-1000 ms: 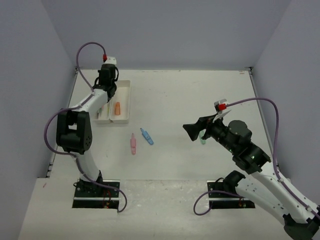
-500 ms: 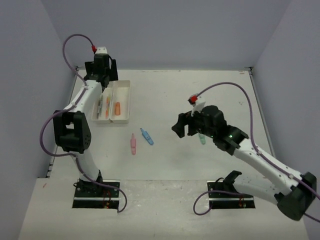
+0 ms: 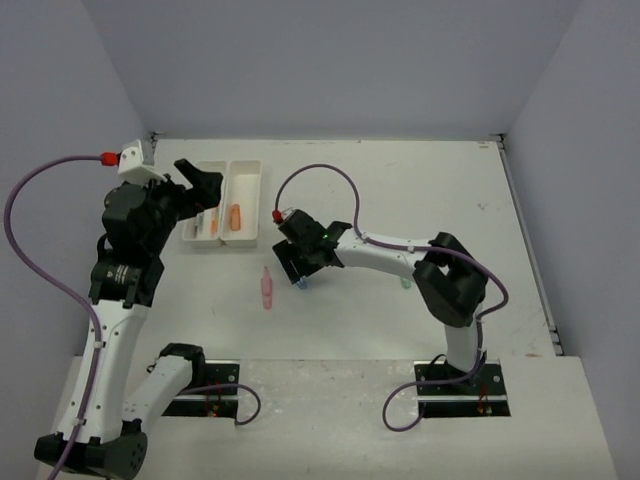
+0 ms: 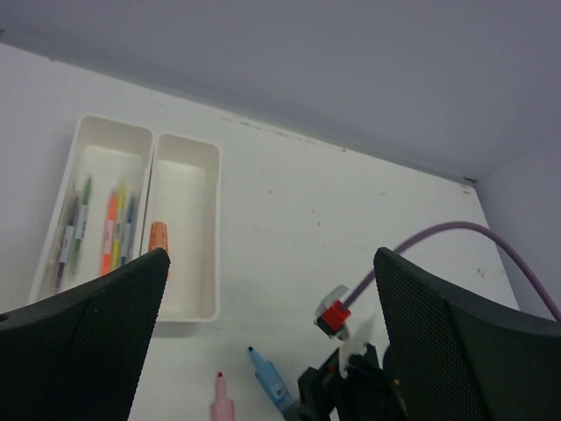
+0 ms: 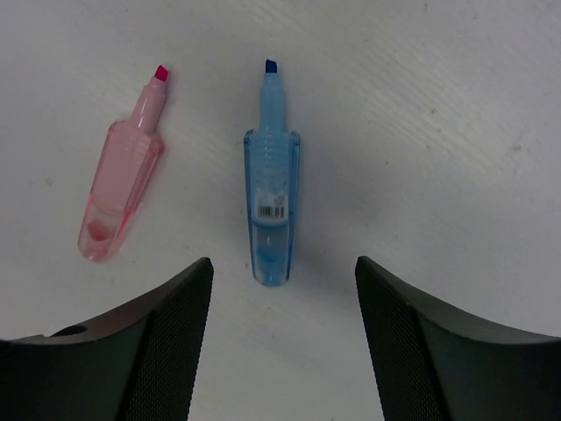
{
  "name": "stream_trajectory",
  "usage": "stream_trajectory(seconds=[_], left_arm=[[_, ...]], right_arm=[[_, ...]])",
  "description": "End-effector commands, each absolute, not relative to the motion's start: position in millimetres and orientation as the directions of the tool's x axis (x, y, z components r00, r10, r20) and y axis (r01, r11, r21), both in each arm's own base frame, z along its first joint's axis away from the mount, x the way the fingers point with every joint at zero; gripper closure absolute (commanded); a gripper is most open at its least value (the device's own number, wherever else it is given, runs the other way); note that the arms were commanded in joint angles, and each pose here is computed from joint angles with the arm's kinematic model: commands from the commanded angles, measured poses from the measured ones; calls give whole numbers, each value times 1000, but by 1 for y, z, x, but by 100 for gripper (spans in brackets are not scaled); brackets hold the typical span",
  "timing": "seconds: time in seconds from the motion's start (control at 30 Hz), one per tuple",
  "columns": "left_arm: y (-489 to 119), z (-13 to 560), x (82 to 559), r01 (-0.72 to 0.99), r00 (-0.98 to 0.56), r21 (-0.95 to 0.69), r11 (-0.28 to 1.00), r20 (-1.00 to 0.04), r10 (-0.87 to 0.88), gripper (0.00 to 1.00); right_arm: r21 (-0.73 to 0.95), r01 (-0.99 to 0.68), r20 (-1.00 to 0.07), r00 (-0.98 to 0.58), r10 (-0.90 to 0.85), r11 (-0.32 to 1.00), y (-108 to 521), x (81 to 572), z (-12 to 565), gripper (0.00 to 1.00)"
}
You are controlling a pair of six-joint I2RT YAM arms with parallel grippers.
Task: Sort the stationery into containers
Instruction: Pick up the stationery from the center of the board.
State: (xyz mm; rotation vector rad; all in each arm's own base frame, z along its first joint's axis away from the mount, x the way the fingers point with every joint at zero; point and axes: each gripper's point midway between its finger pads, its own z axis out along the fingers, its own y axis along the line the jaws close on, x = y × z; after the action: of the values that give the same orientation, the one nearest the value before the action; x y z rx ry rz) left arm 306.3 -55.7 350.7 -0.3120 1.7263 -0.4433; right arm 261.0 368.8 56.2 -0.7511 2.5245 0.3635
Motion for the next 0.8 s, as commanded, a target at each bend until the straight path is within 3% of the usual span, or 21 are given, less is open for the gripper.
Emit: stream_trajectory(seconds=[0.0,0.13,0.2,0.27,0.5,0.6,0.77], left_arm=[[-78,304,289,106,-367,-469,877,-838,-404,0],[-78,293,271,129,-373,-449,884,-848,-376,0],[-78,289,263,137,-377,-445,885,-849,-369,0],[-78,280,260,133,-388,-443,886,-846,-365,0],[-90,236,260,139,-471,-489,861,-797,-377,0],[-102,219,261,164,-517,-541,825,-760,-395,0],[-158,217,251,358,-567,-707,610,-683,-459,0]], right_arm=[[38,-565,-487,-731,-478,824,378,278,51,40],[19,-571,-462,-733,-499,821,387,285,33,51],[6,-570,-440,-739,-510,821,386,285,27,61],[9,-573,-429,-743,-514,820,387,281,23,63],[41,-563,-408,-764,-500,826,377,263,11,83],[82,-549,-455,-763,-459,832,371,256,29,95],[299,-593,-699,-669,-251,748,371,234,137,100]])
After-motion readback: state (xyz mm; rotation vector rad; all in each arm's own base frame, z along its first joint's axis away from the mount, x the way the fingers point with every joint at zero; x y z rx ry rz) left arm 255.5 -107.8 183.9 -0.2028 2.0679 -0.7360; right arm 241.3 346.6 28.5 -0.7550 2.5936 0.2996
